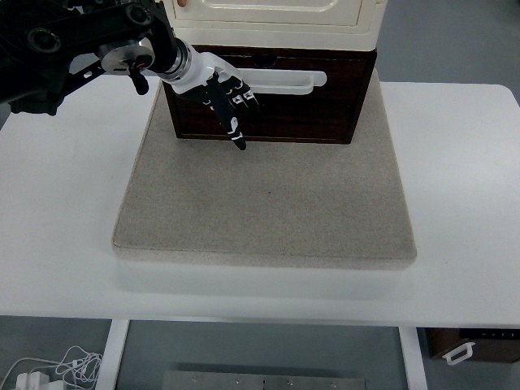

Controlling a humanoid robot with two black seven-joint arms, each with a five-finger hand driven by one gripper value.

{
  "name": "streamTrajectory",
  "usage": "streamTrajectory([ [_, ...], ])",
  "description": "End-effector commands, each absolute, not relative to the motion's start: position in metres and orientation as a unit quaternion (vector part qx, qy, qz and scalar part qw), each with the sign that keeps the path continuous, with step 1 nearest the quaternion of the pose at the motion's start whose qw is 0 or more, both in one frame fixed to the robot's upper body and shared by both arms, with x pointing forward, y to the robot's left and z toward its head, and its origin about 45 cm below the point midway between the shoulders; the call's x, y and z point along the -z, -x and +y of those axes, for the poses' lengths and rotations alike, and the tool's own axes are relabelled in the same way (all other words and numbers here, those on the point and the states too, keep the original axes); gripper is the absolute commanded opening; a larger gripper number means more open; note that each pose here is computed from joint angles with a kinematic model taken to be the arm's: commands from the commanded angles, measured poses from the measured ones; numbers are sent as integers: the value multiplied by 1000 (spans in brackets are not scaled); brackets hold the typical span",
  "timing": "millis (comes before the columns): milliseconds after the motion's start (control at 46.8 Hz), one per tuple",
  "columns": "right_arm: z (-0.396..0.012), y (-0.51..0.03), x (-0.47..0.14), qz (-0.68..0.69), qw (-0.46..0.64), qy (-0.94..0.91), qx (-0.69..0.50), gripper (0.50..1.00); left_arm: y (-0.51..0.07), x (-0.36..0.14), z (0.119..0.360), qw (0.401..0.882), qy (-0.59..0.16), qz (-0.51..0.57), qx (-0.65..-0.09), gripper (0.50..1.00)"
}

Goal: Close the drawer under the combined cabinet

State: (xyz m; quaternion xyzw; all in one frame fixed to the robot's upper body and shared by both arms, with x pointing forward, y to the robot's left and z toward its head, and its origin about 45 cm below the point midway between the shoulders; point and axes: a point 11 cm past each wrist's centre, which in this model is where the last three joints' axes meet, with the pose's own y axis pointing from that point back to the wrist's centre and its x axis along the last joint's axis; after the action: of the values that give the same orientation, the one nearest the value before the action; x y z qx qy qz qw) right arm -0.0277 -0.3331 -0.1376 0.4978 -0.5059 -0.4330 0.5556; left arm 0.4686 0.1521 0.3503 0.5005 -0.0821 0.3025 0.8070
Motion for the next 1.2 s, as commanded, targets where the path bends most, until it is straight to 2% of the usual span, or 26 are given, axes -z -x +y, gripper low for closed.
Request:
streamTrajectory([
  [0,-333,27,138,-506,555,-498,433,952,-468,-354,148,813,-493,-83,-299,1000],
  [214,-333,27,138,-506,555,-498,433,952,-457,-373,129,849,-461,-90,-241,1000],
  [406,-333,28,138,-506,556,-498,433,952,-447,-403,112,891,-400,-94,-193,1000],
  [620,-333,27,138,-506,555,-498,433,952,-444,-446,101,941,-263,-71,-199,1000],
  [812,-333,28,138,-506,556,-498,433,952,-440,-515,95,970,-105,-81,-202,1000],
  [940,-333,28,138,-506,556,-498,433,952,-434,-563,101,975,7,-94,-202,1000],
  [1047,-333,27,138,-506,555,-498,433,952,-432,-603,118,967,98,-107,-211,1000],
  [1175,-333,28,138,-506,556,-498,433,952,-435,-654,150,932,208,-104,-277,1000],
])
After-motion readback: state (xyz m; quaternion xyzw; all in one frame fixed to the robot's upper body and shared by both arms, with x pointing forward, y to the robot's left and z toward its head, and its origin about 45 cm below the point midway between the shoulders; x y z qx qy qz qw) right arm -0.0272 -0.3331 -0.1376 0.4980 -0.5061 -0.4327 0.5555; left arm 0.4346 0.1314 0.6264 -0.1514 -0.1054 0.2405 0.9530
